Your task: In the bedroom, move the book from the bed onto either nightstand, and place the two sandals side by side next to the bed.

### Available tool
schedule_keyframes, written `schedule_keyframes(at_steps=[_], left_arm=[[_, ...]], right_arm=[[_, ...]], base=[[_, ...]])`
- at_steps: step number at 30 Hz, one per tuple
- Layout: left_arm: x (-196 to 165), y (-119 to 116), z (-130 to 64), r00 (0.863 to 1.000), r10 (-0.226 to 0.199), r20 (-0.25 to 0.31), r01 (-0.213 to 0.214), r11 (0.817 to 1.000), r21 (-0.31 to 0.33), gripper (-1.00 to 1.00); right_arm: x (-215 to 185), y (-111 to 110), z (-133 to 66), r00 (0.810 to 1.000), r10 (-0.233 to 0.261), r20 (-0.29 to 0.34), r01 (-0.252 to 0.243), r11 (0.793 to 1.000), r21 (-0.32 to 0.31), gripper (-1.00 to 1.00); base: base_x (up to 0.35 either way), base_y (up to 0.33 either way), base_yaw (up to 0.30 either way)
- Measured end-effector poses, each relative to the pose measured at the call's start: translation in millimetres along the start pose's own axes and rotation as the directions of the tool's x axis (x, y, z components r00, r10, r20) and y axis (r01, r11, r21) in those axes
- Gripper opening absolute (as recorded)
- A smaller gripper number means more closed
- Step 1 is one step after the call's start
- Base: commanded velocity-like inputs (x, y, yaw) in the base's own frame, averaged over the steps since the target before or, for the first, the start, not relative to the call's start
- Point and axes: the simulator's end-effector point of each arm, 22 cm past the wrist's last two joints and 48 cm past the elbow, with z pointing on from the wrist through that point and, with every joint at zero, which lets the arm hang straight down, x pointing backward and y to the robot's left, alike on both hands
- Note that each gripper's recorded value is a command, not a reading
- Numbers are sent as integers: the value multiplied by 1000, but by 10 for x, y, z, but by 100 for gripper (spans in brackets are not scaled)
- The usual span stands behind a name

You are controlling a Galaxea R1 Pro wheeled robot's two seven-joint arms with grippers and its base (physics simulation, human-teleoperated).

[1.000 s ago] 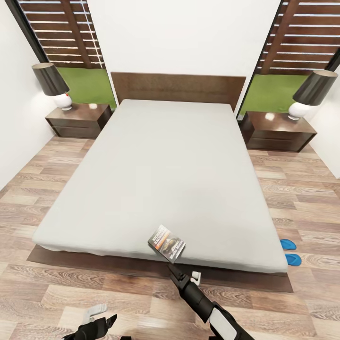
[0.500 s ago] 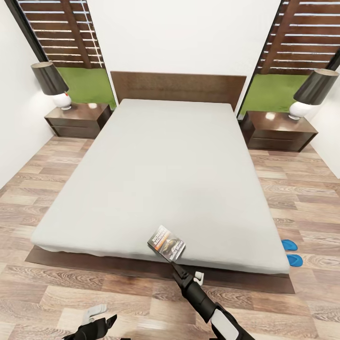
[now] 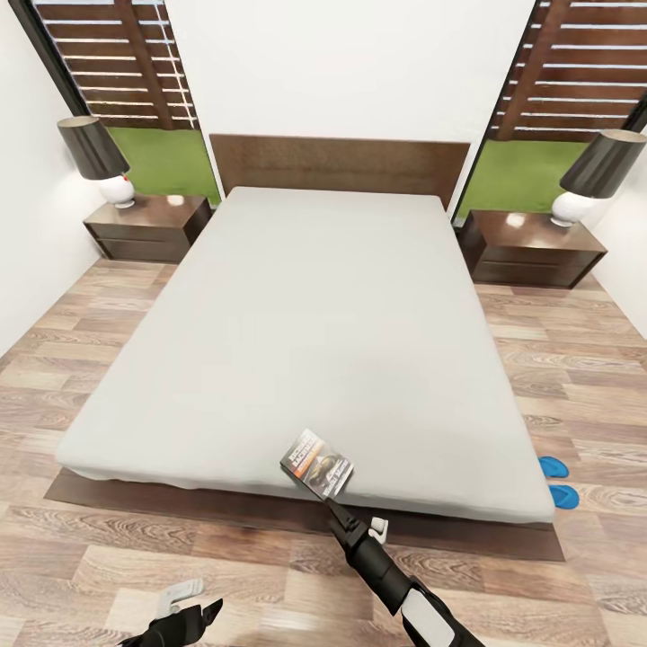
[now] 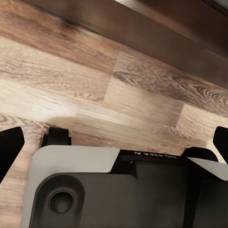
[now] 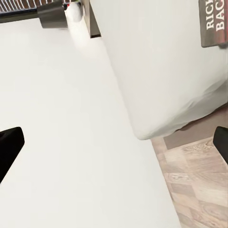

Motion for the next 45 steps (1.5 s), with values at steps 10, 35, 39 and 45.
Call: schedule_keyframes(at_steps=[10,35,39,45], left_arm=[[-11,20,98,1000,0,0,0,1000,0,100],[-20,81,372,1000,0,1,0,1000,0,100],[-18,92,420,1000,0,1,0,1000,0,100],[-15,110,492,1000,0,1,0,1000,0,100]], right_arm=[[-36,-81,47,1000,0,0,0,1000,0,100],[-122,-320,163,1000,0,1,0,1000,-1,100],[-135,-363,181,1000,0,1,0,1000,-1,100],[-155,-430,208,1000,0,2,0,1000,-2,100]], base=[[0,0,0],[0,0,0],[0,0,0],[0,0,0]])
